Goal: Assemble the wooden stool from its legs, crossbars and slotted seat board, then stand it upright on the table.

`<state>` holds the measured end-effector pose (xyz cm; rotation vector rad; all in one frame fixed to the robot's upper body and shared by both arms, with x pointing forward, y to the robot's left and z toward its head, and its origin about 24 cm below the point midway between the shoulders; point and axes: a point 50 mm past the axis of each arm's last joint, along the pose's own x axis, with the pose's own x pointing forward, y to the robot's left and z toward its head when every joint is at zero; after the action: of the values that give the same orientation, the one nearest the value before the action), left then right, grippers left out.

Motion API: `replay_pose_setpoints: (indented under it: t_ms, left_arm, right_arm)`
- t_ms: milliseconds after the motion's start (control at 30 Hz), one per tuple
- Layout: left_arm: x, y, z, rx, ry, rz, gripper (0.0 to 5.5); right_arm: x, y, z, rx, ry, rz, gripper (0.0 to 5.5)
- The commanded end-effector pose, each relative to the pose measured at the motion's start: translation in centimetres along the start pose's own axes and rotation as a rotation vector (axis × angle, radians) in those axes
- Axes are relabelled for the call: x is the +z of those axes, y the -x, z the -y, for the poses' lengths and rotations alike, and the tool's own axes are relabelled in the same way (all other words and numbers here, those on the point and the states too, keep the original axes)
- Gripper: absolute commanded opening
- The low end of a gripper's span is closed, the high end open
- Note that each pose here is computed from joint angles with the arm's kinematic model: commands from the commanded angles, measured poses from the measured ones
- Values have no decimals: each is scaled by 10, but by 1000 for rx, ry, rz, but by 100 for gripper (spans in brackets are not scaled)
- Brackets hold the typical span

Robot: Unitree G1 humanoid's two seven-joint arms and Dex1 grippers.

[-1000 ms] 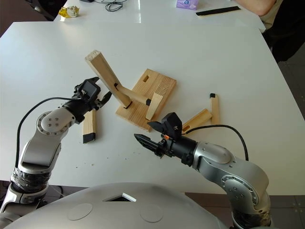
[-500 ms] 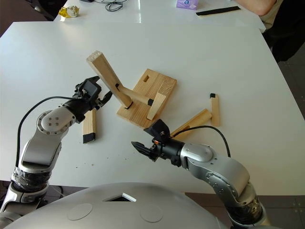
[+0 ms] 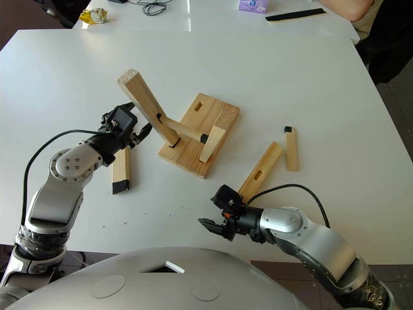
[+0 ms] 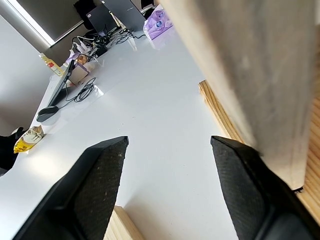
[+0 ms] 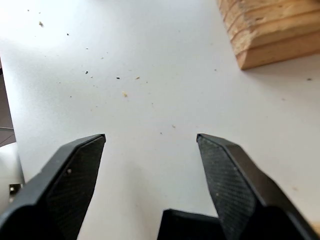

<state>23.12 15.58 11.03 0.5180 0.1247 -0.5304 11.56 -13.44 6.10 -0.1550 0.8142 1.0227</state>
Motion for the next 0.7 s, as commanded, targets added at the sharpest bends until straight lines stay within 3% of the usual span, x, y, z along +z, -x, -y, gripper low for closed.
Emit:
replay_pose_setpoints:
  t_ms: [33, 700]
  left_arm:
    - [-1, 3, 0, 8, 2, -10, 308]
    - [-4, 8, 0, 56, 24, -22, 308]
  right_arm:
    - [-5, 15, 6, -38, 14, -22, 340]
    - [-41, 56, 55, -183, 134, -186, 340]
